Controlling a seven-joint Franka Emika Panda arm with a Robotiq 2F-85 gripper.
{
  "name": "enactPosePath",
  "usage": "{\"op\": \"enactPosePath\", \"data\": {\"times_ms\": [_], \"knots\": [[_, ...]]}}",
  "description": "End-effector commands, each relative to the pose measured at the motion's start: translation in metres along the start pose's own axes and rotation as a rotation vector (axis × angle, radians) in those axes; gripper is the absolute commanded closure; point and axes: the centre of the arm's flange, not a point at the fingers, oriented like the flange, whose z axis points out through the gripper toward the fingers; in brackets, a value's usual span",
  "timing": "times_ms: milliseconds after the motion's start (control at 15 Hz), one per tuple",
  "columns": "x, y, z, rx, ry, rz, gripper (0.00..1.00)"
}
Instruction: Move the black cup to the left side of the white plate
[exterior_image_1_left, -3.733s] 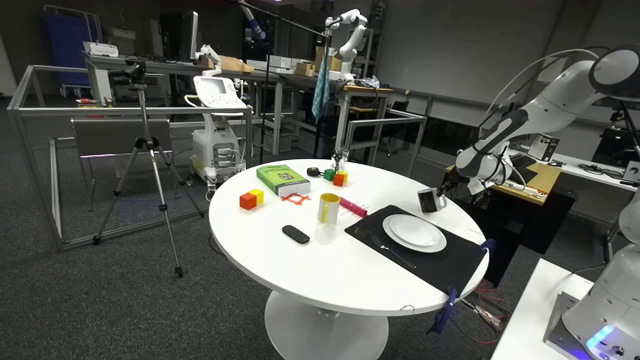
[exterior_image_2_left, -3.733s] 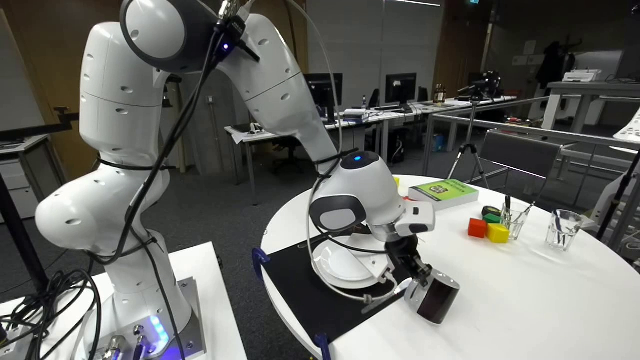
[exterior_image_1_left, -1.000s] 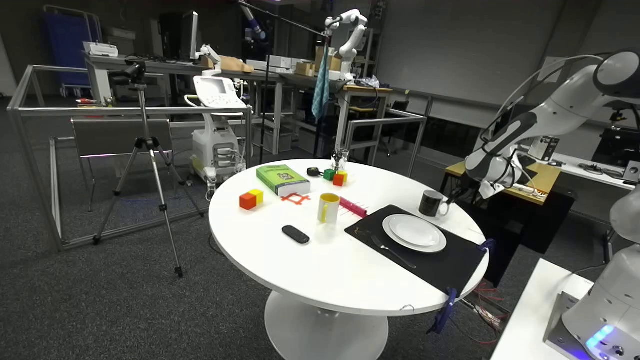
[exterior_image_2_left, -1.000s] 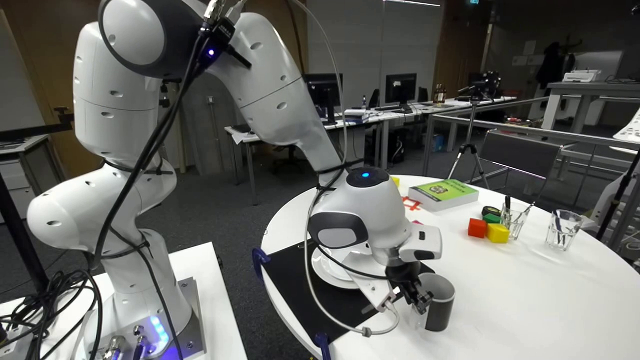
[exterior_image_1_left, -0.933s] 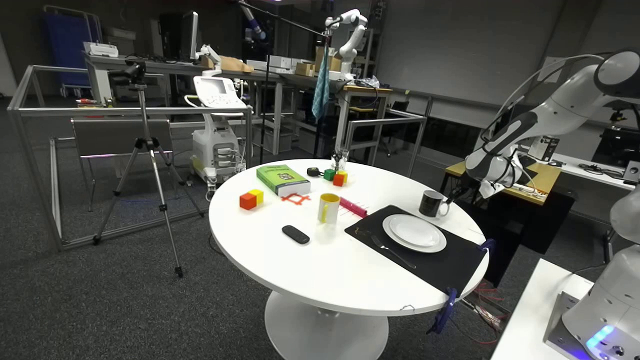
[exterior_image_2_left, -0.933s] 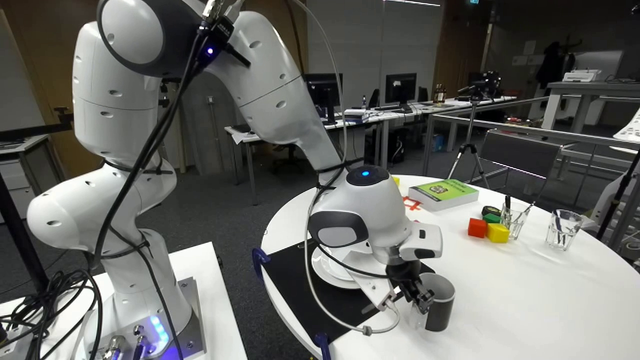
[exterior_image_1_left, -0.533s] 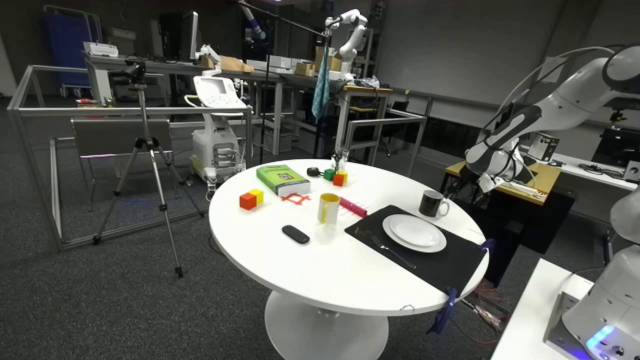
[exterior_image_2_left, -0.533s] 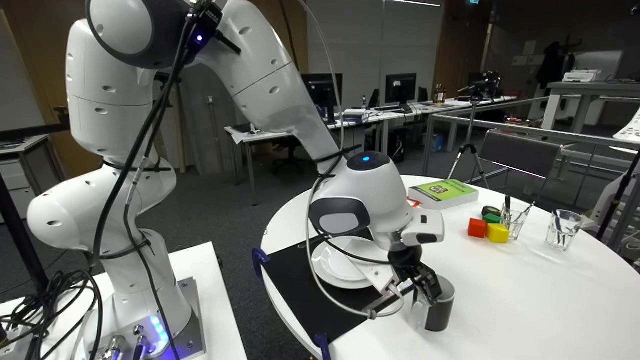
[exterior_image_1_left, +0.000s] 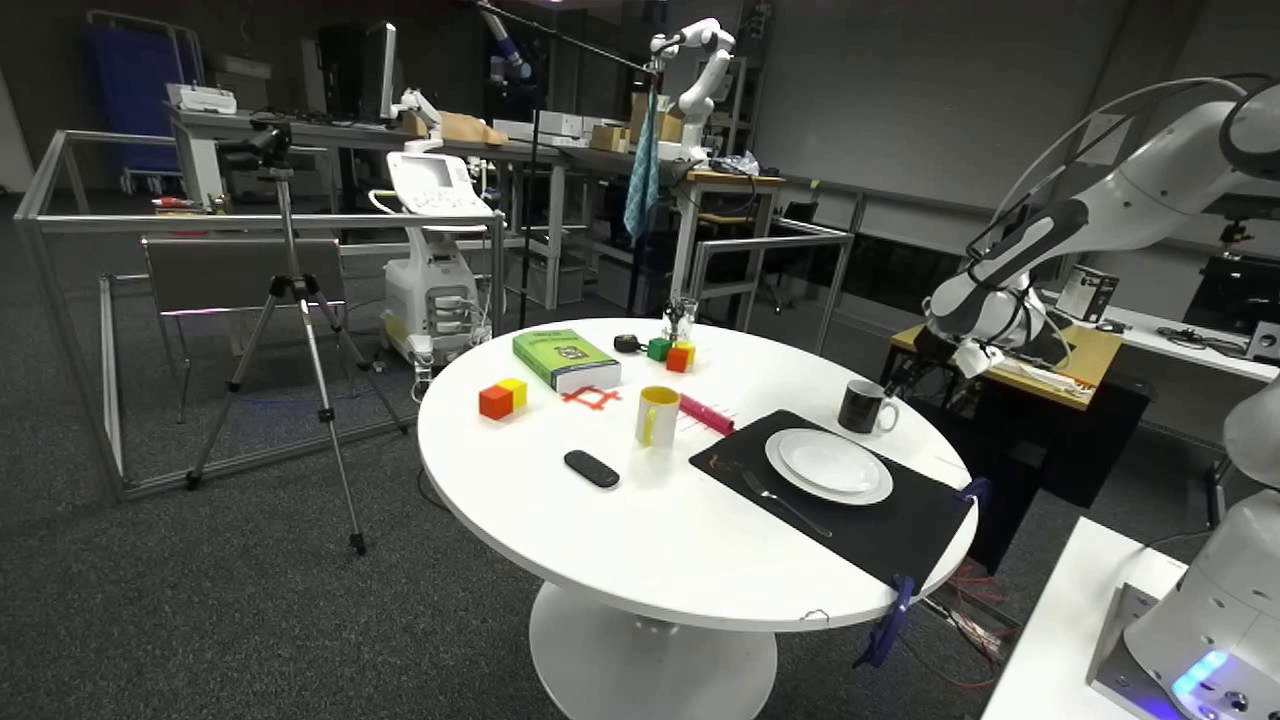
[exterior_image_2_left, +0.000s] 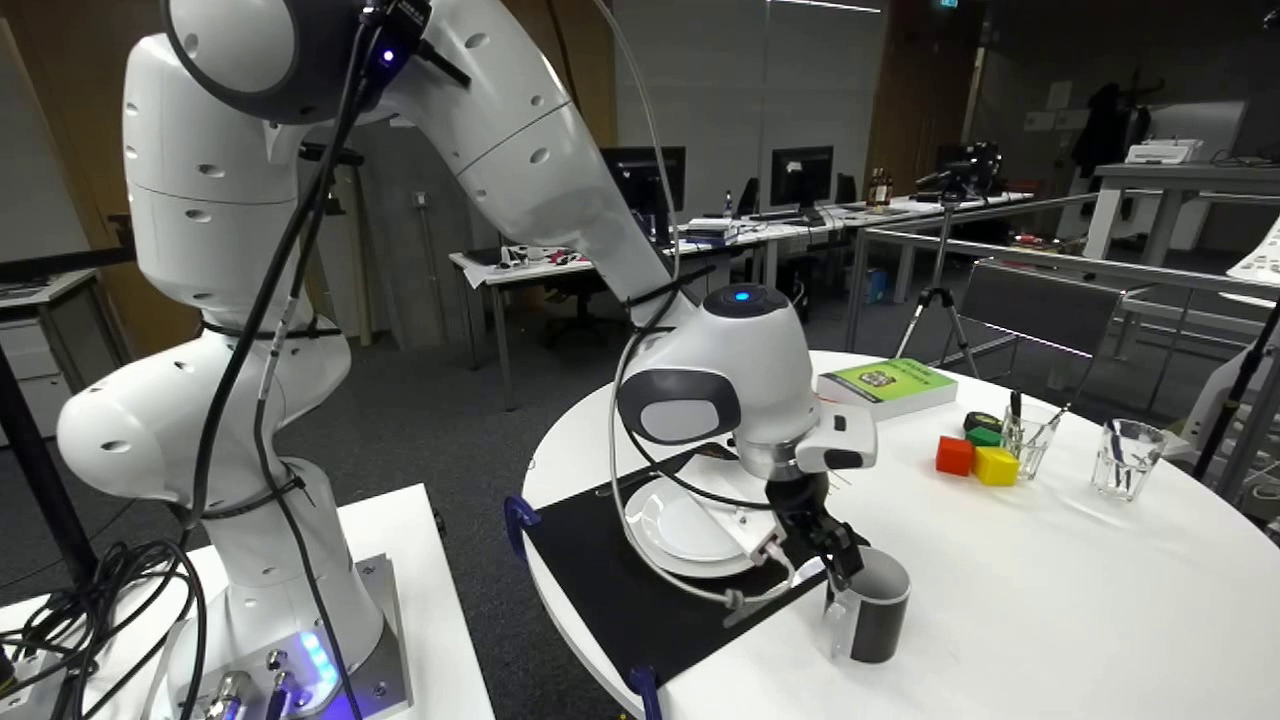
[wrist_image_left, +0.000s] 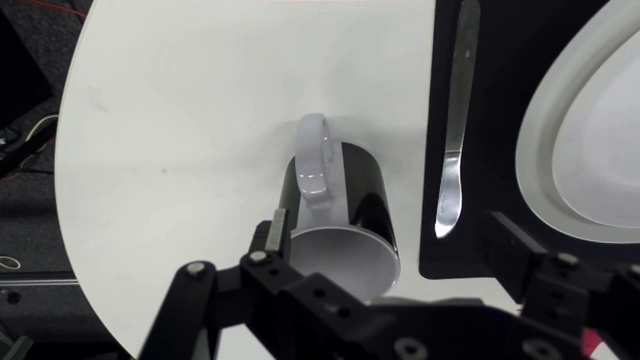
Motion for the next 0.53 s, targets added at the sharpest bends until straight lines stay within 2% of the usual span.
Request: {"op": "enactPosePath", "data": {"times_ms": [0, 200, 333, 400, 467], "knots": [[0.000, -0.005, -0.016, -0.005, -0.014, 0.037, 0.00], [-0.002, 0.000, -0.012, -0.020, -0.006, 0.052, 0.00], [-0.004, 0.008, -0.011, -0.031, -0.007, 0.070, 0.18], [-0.006, 0.014, -0.014, -0.034, -0.005, 0.080, 0.23], [-0.009, 0.019, -0.016, -0.041, -0.004, 0.085, 0.18]]}}
